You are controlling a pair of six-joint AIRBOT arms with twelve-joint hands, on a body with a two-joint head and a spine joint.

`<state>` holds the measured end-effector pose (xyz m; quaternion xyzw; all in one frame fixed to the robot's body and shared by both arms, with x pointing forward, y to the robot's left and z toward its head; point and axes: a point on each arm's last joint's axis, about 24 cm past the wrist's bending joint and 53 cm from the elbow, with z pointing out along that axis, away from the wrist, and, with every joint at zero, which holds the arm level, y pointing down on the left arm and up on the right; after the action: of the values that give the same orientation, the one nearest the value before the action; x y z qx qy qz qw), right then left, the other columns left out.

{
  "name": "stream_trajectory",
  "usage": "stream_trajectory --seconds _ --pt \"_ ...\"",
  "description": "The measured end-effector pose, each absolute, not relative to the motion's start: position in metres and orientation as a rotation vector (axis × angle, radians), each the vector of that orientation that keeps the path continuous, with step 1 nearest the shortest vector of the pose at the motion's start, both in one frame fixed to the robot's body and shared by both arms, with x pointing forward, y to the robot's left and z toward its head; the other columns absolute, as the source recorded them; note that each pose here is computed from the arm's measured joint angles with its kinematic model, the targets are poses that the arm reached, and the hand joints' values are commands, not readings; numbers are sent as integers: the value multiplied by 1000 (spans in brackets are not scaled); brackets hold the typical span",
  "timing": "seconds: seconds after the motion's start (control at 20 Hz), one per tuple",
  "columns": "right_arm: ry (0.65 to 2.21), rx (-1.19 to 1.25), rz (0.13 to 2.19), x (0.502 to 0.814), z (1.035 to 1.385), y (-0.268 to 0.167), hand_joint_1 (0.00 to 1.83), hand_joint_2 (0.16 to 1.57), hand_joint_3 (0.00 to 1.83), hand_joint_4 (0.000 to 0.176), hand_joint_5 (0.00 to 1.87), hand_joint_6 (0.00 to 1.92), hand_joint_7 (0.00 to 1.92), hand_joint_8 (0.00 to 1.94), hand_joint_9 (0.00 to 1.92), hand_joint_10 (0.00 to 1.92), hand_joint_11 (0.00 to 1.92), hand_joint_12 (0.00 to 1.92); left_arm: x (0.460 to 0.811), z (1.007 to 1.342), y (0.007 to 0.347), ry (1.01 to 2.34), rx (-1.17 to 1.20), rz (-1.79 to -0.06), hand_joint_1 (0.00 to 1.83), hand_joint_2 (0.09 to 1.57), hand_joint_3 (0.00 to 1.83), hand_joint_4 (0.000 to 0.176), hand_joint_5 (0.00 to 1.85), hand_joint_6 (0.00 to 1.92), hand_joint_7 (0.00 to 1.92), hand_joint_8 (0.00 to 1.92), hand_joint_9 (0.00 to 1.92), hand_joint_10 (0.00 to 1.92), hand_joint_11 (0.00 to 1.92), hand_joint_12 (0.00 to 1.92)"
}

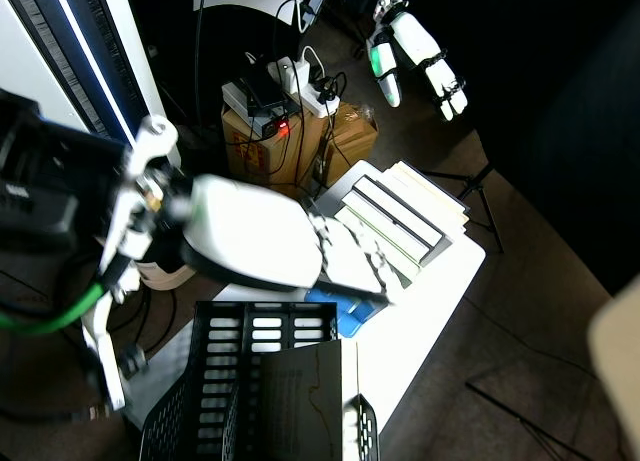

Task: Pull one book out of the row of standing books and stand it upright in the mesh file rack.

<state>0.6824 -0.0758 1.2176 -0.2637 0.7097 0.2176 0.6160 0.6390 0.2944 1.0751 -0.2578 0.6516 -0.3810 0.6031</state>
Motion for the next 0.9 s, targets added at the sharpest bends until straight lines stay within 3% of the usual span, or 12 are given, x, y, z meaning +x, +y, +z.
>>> stream_trajectory --seconds 0.1,0.15,0.2,0.25,0.35,0.4,0.45,0.6,0.7,0.8,0.85,0.9 --pt "1638 -603 501 683 1217 -77 446 1032 9 20 0 0 0 0 0 0 2 734 638 1074 295 1510 -607 -879 477 1430 3 0 149 8 21 5 0 0 0 0" --pt "1652 -603 498 683 1216 -80 420 1033 7 2 0 0 0 0 0 0 0 146 639 1073 297 1510 -615 -873 456 1443 6 0 128 3 13 1 0 0 0 0" --pt "1663 -602 497 683 1217 -82 420 1033 7 2 0 0 0 0 0 0 0 146 639 1074 298 1513 -615 -869 456 1443 6 0 128 3 13 1 0 0 0 0" --pt "1678 -571 507 685 1223 -89 268 1224 30 0 0 0 0 0 0 0 0 28 640 1076 299 1512 -606 -868 419 1448 6 0 105 1 3 1 0 0 0 0" --pt "1630 -510 500 687 1246 -109 213 1275 21 7 82 37 0 0 0 0 0 0 640 1080 298 1504 -599 -874 379 1442 0 0 70 0 0 0 0 0 0 0" --pt "1603 -492 493 684 1255 -117 196 1266 15 0 19 10 0 0 0 0 0 0 640 1082 297 1501 -600 -878 413 1435 0 0 58 3 0 0 0 0 0 0" --pt "1594 -495 488 678 1258 -121 306 1283 16 0 2 1 0 0 0 0 0 0 639 1085 296 1500 -588 -883 373 1426 0 0 40 6 0 0 0 0 0 0" --pt "1570 -554 476 655 1250 -113 277 1240 0 0 0 0 0 0 0 0 0 0 642 1109 279 1467 -516 -949 330 1401 0 0 55 7 3 1 0 0 0 0" --pt "1590 -574 480 646 1238 -109 196 1223 0 11 0 0 0 0 0 0 0 0 645 1132 265 1435 -437 -997 237 1358 0 50 12 0 0 0 0 0 0 0" --pt "1593 -575 472 642 1232 -113 157 1221 0 19 0 0 0 0 0 0 0 0 647 1147 256 1420 -388 -1022 204 1351 0 62 3 0 0 0 0 0 0 0" --pt "1598 -576 464 639 1228 -116 11 1231 0 52 0 0 0 0 0 0 0 0 649 1158 247 1411 -354 -1045 207 1340 0 74 24 8 0 0 0 0 0 0" --pt "1601 -579 461 637 1225 -117 11 1231 0 52 0 0 0 0 0 0 0 0 649 1166 239 1399 -321 -1064 207 1340 0 74 24 8 0 0 0 0 0 0"
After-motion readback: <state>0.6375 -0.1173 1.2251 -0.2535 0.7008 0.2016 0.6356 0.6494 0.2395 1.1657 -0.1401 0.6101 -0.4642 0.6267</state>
